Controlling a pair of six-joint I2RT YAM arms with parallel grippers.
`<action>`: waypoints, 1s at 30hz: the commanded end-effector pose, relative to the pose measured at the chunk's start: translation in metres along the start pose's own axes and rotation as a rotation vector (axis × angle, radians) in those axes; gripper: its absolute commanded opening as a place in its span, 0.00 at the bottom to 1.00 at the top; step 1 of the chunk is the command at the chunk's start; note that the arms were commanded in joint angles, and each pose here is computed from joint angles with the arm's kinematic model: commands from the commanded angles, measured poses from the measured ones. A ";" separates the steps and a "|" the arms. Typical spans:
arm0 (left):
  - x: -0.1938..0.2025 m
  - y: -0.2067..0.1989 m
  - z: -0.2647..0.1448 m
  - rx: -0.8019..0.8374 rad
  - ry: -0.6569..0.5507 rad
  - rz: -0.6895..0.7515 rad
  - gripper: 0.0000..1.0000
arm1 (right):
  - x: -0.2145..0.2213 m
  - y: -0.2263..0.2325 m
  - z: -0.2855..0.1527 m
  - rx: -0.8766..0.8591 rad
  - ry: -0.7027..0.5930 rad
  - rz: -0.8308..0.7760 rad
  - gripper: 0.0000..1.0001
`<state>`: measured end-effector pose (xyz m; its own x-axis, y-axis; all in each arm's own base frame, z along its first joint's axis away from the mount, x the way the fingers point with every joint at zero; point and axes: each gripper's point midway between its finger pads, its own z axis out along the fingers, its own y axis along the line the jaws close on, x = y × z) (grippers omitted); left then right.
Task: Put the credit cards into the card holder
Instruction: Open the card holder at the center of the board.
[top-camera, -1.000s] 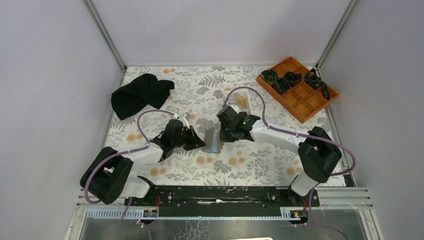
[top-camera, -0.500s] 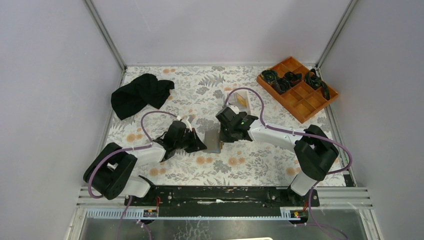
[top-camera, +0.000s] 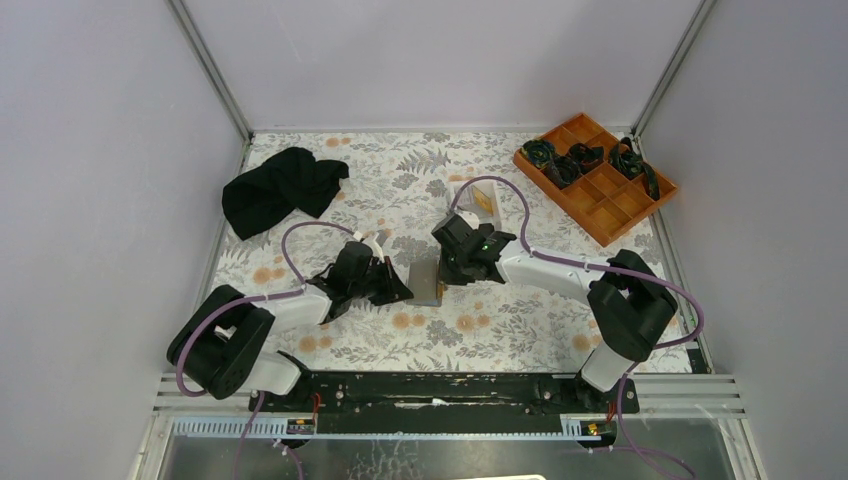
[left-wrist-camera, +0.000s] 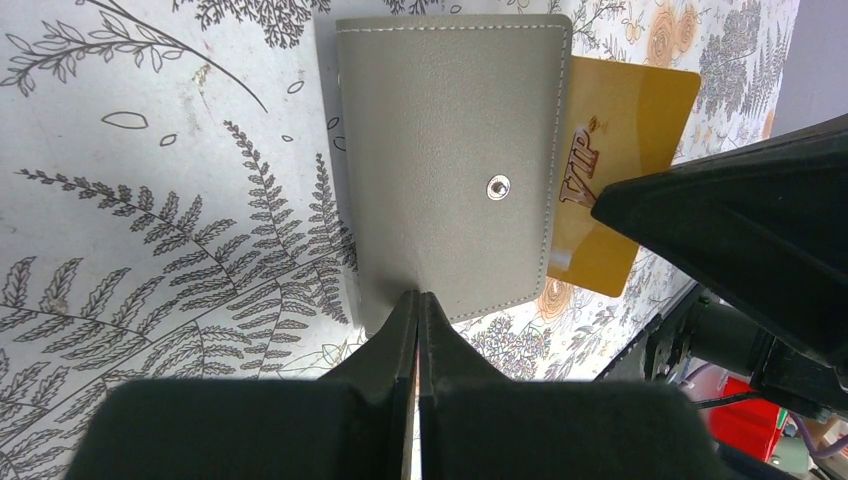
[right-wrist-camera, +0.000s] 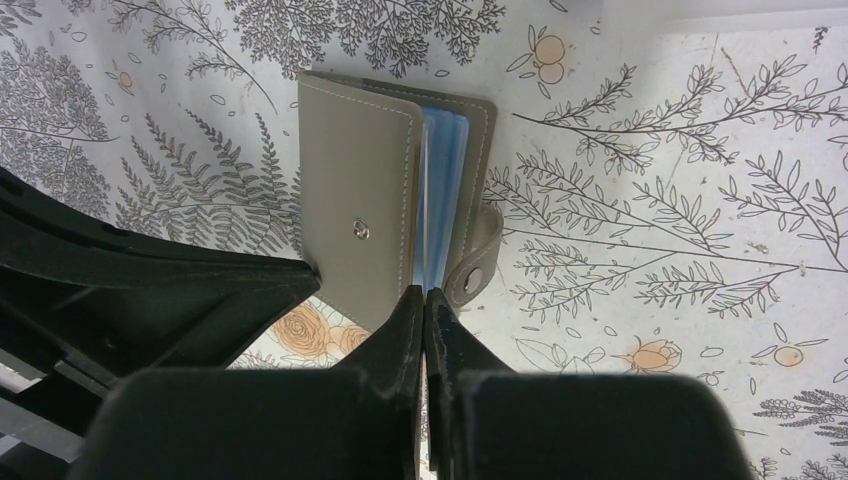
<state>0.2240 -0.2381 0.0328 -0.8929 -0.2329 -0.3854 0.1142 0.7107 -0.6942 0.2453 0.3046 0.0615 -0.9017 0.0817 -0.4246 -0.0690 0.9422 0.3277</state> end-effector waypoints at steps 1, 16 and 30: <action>-0.004 0.000 0.001 -0.019 -0.014 0.039 0.00 | -0.002 0.003 0.002 -0.011 -0.024 0.036 0.00; -0.008 0.006 -0.003 -0.065 -0.026 0.054 0.00 | 0.000 -0.010 0.006 0.039 -0.029 0.026 0.00; -0.008 0.009 0.001 -0.085 -0.011 0.052 0.00 | -0.002 -0.019 0.007 0.067 -0.029 0.014 0.00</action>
<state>0.2271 -0.2304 0.0284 -0.8886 -0.2160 -0.4047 0.1077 0.7594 -0.6417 0.2437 0.3005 0.0517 -0.9049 0.1011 -0.4135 -0.0412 0.9460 0.3214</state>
